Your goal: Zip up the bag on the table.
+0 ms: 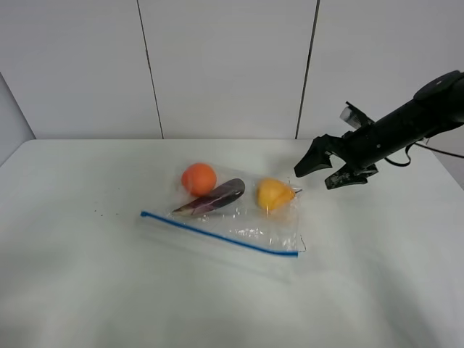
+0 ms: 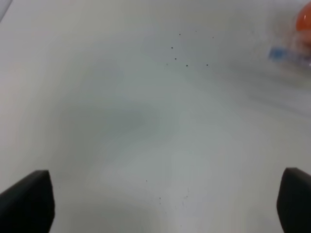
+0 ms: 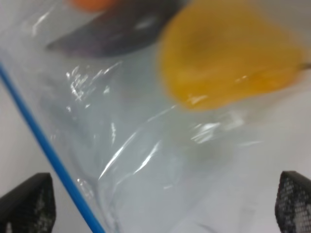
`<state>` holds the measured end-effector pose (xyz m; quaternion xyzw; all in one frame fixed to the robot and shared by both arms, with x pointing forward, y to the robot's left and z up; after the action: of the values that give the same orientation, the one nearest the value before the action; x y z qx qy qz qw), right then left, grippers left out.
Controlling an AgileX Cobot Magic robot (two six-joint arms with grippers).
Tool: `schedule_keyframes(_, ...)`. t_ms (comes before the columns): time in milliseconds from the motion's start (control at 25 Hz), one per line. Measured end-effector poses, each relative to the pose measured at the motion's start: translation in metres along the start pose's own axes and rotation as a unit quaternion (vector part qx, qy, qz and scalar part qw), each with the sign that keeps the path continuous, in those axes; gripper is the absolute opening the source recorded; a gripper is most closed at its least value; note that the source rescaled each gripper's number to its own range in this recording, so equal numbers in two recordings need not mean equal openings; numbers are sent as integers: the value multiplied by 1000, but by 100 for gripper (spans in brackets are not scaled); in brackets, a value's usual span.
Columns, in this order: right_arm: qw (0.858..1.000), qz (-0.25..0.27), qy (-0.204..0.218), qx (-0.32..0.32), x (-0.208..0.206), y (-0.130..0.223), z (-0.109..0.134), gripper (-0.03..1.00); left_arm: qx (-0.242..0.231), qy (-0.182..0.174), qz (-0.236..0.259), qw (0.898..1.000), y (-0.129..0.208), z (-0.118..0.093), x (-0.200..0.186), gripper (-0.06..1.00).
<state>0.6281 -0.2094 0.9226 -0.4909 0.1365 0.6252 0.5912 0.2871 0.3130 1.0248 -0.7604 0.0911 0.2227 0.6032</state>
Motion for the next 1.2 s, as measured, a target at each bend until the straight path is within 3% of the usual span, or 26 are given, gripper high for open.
schedule_keyframes(240,986,14,160,-33,-56,4,-8,100,0,0,0,1000,0,0,0,100)
schedule_keyframes(440,968,-13,243,-62,-109,2,7,100,0,0,0,1000,0,0,0,100)
schedule_keyframes(920,937,-41,326,-116,-199,31,64,100,0,0,0,1000,0,0,0,100)
schedule_keyframes(1200,932,-79,336,-115,-232,56,100,100,0,0,0,1000,0,0,0,100)
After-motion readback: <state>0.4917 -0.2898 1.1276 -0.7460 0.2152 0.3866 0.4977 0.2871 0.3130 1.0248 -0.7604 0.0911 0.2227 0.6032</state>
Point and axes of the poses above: a point on each arm's last joint axis where the gripper is mounted, x pointing out along that axis toward the gripper, z along the wrist's bending axis when the last joint is at zero, y = z × x, the point moved 6 cm from there along x, pointing out along that axis toward the gripper, and after that the axes turned 14 degrees about -x, right-handed, at the moved point
